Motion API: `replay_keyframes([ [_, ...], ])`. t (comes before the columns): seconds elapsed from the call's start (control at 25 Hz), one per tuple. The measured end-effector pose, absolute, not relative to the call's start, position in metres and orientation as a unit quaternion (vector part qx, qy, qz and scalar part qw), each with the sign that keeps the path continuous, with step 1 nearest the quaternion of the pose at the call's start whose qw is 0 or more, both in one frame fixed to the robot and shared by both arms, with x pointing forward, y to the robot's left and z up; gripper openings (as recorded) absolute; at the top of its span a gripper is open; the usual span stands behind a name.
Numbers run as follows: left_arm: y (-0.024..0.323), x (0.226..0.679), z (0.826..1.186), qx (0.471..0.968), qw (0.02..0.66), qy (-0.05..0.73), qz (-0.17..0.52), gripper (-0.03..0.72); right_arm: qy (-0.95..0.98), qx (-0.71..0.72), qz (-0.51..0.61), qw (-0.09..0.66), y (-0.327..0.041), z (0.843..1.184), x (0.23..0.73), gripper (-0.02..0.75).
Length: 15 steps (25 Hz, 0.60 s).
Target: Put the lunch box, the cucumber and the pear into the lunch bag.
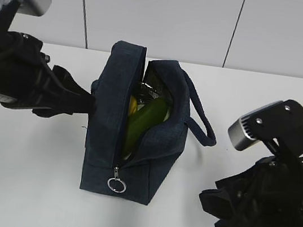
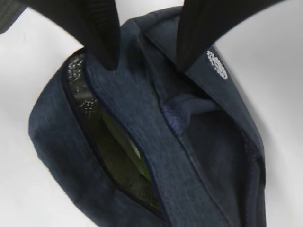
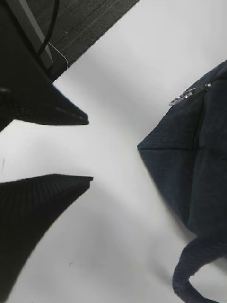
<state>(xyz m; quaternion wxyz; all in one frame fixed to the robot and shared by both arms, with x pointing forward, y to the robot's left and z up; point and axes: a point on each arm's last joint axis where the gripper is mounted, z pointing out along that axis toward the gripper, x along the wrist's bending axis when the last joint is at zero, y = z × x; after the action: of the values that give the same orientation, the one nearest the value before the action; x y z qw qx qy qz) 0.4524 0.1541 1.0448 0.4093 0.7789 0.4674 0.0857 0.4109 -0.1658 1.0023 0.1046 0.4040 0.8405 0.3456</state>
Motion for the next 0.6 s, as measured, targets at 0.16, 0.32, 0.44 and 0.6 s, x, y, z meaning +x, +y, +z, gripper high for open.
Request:
replay_keyframes([
  [0.16, 0.149, 0.461, 1.028, 0.785, 0.386, 0.479, 0.074, 0.244, 0.842, 0.408, 0.338, 0.105, -0.163, 0.995, 0.417, 0.284],
  [0.32, 0.148, 0.465, 1.024, 0.781, 0.386, 0.486, 0.076, 0.255, 0.843, 0.408, 0.335, 0.104, -0.162, 0.991, 0.418, 0.284],
  [0.44, 0.147, 0.465, 1.024, 0.777, 0.388, 0.49, 0.07, 0.267, 0.843, 0.408, 0.336, 0.105, -0.162, 0.991, 0.419, 0.284],
  [0.6, 0.146, 0.463, 1.024, 0.773, 0.39, 0.498, 0.055, 0.275, 0.841, 0.407, 0.338, 0.108, -0.161, 0.991, 0.42, 0.284],
])
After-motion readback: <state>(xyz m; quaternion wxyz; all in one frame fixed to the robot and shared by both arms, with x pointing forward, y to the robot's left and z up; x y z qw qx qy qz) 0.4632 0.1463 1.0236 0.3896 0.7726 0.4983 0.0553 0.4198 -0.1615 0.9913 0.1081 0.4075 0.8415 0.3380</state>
